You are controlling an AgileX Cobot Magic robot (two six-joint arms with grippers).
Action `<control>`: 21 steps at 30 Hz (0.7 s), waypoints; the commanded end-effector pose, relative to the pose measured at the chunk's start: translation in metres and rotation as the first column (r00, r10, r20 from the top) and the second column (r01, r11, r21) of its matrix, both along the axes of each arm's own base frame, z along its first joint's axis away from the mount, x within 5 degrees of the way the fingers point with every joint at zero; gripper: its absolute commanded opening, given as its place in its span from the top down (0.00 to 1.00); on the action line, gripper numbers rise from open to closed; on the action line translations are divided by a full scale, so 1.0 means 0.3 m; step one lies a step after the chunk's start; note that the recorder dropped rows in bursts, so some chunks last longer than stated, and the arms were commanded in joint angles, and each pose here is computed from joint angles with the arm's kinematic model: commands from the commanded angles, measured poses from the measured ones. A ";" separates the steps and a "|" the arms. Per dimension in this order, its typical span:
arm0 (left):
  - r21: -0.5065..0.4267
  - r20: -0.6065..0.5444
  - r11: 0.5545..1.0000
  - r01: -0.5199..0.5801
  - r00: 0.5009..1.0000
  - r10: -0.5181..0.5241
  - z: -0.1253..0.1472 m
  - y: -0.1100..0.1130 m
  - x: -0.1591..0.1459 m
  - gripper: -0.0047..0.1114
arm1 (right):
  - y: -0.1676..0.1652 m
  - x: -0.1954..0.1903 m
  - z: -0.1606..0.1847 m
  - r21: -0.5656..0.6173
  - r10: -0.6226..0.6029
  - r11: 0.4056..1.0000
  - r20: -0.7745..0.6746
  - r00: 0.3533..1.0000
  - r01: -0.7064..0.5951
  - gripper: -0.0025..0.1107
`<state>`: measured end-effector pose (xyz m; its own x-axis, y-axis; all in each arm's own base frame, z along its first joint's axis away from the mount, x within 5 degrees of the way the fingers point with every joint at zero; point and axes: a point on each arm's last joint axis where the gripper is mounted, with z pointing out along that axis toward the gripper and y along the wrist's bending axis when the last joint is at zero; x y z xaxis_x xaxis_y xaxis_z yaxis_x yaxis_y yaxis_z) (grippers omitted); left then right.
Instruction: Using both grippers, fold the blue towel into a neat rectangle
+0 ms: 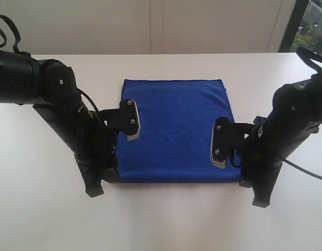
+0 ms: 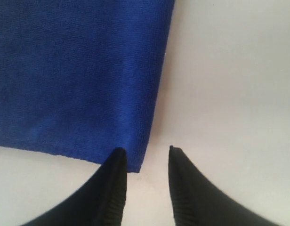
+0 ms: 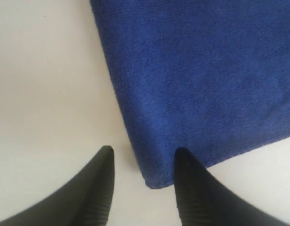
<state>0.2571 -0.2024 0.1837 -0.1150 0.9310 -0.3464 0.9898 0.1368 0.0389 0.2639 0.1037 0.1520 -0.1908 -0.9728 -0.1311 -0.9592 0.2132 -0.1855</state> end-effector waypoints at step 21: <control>0.024 -0.052 0.996 0.091 0.995 -0.090 -0.126 -0.017 0.015 0.64 | 0.000 0.013 -0.041 -0.039 0.052 0.998 0.005 0.999 -0.052 0.63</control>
